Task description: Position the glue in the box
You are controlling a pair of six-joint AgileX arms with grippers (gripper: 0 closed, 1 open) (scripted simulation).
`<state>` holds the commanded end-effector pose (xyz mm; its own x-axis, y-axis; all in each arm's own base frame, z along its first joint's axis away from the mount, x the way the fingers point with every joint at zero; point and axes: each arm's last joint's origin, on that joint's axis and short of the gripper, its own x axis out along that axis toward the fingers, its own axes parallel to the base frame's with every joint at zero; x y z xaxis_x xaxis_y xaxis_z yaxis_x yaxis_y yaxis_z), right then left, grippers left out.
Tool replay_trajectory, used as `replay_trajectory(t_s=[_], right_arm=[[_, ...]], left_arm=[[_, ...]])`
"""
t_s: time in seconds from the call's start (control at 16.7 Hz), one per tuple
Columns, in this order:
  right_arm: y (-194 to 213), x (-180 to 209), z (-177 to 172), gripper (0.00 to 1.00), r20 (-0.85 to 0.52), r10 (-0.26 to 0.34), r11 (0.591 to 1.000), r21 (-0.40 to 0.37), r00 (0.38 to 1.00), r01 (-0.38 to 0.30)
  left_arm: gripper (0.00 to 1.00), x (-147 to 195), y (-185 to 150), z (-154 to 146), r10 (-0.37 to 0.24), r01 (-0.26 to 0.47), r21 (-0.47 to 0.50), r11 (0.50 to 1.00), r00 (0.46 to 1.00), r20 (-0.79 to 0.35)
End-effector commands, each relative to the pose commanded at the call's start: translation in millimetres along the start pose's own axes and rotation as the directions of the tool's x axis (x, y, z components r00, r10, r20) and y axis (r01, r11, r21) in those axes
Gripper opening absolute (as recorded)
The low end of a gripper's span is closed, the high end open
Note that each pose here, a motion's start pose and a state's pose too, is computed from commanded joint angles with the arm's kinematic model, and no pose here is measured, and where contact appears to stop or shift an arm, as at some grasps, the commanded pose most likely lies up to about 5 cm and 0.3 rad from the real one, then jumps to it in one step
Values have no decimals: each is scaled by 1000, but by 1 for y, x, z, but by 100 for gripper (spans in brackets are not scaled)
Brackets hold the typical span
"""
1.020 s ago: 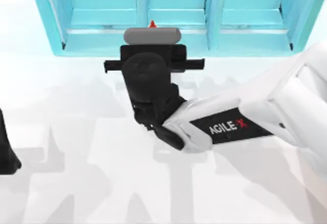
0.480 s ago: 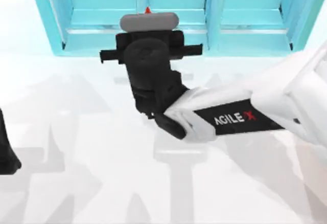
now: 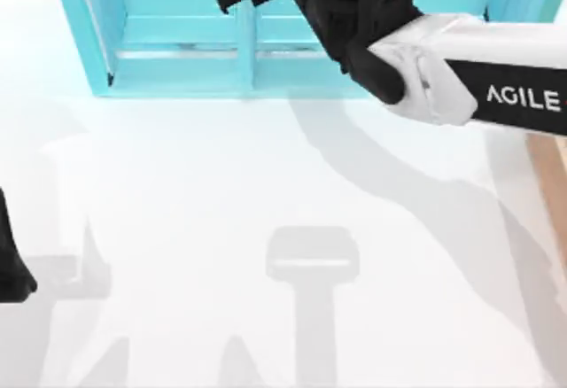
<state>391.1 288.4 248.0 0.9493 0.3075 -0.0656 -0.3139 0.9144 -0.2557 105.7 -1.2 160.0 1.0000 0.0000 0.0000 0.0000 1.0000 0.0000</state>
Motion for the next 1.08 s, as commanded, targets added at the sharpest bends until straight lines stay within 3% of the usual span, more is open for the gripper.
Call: replay_trajectory(t_s=[0.12,0.24,0.42,0.54,0.72,0.84,0.96,1.08], right_arm=[[-39,1,10,0,-31,75,988,-130,997,-78],[-80,0,12,0,-94,152,950,-260,984,-171],[-144,-10,-6,0,-246,269,843,-408,931,-351],[-186,-23,-30,0,-359,351,751,-443,864,-489],[-246,-55,-75,0,-482,485,625,-391,729,-675],[-281,-86,-108,0,-503,579,568,-316,642,-760],[-311,-121,-139,0,-465,665,543,-235,584,-806],[-334,-159,-168,0,-383,727,555,-160,570,-816]], left_arm=[[100,0,0,0,0,0,0,1000,1000,0],[100,0,0,0,0,0,0,1000,1000,0],[100,0,0,0,0,0,0,1000,1000,0],[100,0,0,0,0,0,0,1000,1000,0],[100,0,0,0,0,0,0,1000,1000,0],[100,0,0,0,0,0,0,1000,1000,0],[100,0,0,0,0,0,0,1000,1000,0],[100,0,0,0,0,0,0,1000,1000,0]])
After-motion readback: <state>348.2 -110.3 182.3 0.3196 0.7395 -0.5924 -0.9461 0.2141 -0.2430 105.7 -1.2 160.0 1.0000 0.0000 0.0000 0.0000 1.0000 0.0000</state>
